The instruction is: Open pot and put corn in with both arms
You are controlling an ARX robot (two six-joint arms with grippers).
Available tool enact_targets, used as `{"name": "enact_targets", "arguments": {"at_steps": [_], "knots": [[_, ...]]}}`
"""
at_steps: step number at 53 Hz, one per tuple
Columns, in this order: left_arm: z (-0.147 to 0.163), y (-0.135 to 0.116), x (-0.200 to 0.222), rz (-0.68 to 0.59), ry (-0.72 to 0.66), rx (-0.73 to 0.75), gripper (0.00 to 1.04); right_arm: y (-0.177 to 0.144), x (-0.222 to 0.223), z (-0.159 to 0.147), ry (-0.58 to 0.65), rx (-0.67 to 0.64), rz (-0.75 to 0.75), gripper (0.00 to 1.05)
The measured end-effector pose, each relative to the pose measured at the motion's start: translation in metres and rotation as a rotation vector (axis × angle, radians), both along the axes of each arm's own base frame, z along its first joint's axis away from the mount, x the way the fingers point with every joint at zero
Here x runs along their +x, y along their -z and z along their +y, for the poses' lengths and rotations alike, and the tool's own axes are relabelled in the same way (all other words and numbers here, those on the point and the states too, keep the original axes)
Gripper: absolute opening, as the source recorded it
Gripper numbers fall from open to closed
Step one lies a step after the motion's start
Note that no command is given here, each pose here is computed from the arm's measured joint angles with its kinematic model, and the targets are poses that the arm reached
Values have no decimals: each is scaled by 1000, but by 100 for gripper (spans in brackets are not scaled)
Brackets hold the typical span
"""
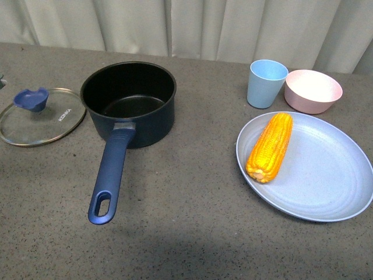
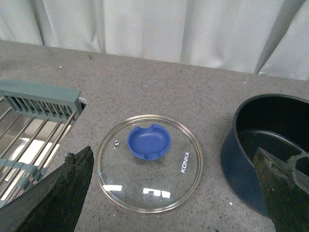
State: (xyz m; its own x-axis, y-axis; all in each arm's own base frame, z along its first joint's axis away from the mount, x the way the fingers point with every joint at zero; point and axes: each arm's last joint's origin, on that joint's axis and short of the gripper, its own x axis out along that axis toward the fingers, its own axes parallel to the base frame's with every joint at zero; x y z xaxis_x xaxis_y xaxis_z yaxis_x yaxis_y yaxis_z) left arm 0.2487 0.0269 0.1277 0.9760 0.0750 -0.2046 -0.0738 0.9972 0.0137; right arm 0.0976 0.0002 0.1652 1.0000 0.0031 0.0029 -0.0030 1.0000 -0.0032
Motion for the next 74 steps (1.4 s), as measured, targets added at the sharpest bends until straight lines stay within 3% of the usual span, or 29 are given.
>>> {"name": "enact_targets", "arguments": {"at_steps": [18,26,40,46,74], "knots": [[-9,-21,-51,-54,-28,18,98,0,0,0,0,0,0,95],[-14,-22,-65,-181,74,1,68,0,0,0,0,0,0,95],[-26,-35,-85,-198,76,-7,27,0,0,0,0,0,0,95],[-26,-35,-94,-192,72,-7,5,0,0,0,0,0,0,95],[-27,-44,-117,-221,72,-8,4,0,0,0,0,0,0,95]]}}
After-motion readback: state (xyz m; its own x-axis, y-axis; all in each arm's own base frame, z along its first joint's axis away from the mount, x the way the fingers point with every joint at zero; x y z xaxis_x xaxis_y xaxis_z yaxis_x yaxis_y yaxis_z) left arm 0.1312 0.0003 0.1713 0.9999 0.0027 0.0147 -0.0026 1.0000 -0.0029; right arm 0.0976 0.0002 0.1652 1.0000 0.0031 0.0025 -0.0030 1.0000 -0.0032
